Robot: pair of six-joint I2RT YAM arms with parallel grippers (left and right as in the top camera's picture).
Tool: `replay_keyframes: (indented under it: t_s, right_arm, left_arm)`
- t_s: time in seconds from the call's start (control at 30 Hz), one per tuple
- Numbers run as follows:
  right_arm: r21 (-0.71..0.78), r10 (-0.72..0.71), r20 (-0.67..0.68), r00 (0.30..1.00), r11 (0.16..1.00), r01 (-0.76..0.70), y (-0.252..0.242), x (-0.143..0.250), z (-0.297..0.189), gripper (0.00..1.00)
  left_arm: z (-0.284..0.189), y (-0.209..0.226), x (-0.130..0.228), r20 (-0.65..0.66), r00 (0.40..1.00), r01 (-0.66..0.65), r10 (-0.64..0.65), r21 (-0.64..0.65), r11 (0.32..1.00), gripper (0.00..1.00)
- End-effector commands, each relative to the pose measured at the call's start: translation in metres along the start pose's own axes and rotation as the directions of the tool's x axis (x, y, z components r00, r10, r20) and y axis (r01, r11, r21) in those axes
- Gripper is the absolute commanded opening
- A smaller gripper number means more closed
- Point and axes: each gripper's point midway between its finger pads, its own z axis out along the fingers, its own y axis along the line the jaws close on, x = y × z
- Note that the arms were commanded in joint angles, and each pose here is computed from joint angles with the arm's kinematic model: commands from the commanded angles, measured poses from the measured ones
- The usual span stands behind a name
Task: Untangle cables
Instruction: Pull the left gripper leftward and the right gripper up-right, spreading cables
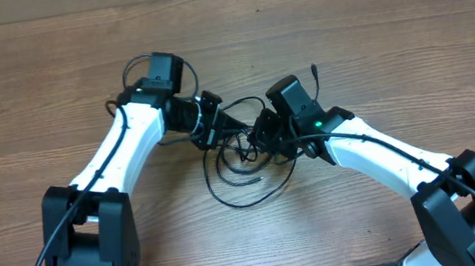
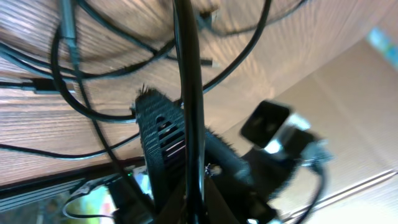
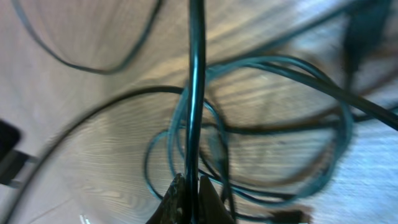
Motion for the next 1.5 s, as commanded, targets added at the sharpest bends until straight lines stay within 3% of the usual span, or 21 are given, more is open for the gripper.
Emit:
replay_keyframes:
  t_s: [0.0,0.17,0.47,0.63,0.77,0.87,0.93,0.97,1.03,1.1,1.17,1.27,1.33,1.4,1.47]
  right_arm:
    - [0.028,0.003,-0.013,1.000,1.000,-0.003,-0.007,0.003,0.005,0.04]
    - [0.066,0.013,-0.007,1.000,0.998,-0.013,-0.016,0.004,0.004,0.04]
    - [0.262,0.050,0.100,0.994,0.962,-0.074,-0.062,-0.012,-0.005,0.04]
    - [0.253,0.008,0.105,0.994,0.967,-0.035,-0.060,-0.023,-0.011,0.04]
    - [0.115,-0.093,0.077,0.993,0.990,0.084,-0.019,-0.036,-0.037,0.04]
    - [0.045,-0.175,0.156,0.972,0.984,0.170,0.013,-0.058,-0.079,0.04]
    - [0.008,-0.234,0.230,0.945,0.971,0.239,0.035,-0.073,-0.116,0.04]
    - [-0.009,-0.268,0.283,0.921,0.960,0.282,0.047,-0.082,-0.142,0.04]
    - [-0.030,-0.292,0.358,0.887,0.946,0.323,0.061,-0.094,-0.177,0.04]
    - [-0.051,-0.286,0.413,0.865,0.940,0.336,0.069,-0.100,-0.203,0.04]
    - [-0.078,-0.282,0.435,0.855,0.934,0.348,0.074,-0.099,-0.218,0.04]
    - [-0.079,-0.282,0.429,0.858,0.934,0.347,0.073,-0.096,-0.220,0.04]
    - [-0.072,-0.282,0.409,0.868,0.938,0.339,0.071,-0.093,-0.214,0.04]
    - [-0.076,-0.235,0.381,0.894,0.956,0.284,0.066,-0.091,-0.207,0.04]
    - [-0.086,-0.167,0.358,0.919,0.974,0.210,0.061,-0.091,-0.201,0.04]
  left_arm:
    - [-0.025,-0.011,-0.014,0.041,0.995,0.088,-0.091,0.066,0.994,0.04]
    - [-0.055,-0.015,-0.033,0.023,0.983,0.176,-0.181,0.151,0.973,0.05]
    - [-0.112,-0.013,-0.065,0.002,0.967,0.241,-0.253,0.300,0.923,0.04]
    - [-0.132,-0.009,-0.080,0.053,0.978,0.170,-0.200,0.343,0.924,0.04]
    - [-0.142,-0.006,-0.100,0.222,0.975,-0.069,-0.002,0.311,0.948,0.05]
    - [-0.140,0.005,-0.108,0.309,0.939,-0.220,0.149,0.210,0.953,0.23]
    - [-0.138,0.012,-0.111,0.341,0.910,-0.296,0.235,0.138,0.945,0.52]
    - [-0.136,0.019,-0.114,0.361,0.887,-0.335,0.287,0.075,0.939,0.77]
    - [-0.133,0.022,-0.113,0.358,0.871,-0.376,0.338,0.039,0.926,0.97]
    - [-0.128,0.015,-0.104,0.329,0.848,-0.456,0.416,0.053,0.888,0.99]
    - [-0.122,-0.002,-0.084,0.289,0.787,-0.595,0.545,0.117,0.796,0.98]
    - [-0.114,-0.030,-0.041,0.251,0.615,-0.786,0.747,0.268,0.557,0.94]
    - [-0.107,-0.041,-0.021,0.245,0.528,-0.835,0.813,0.327,0.443,0.94]
    - [-0.096,-0.047,-0.010,0.230,0.492,-0.850,0.840,0.337,0.406,0.95]
    - [-0.081,-0.051,-0.002,0.185,0.525,-0.828,0.831,0.336,0.449,0.94]
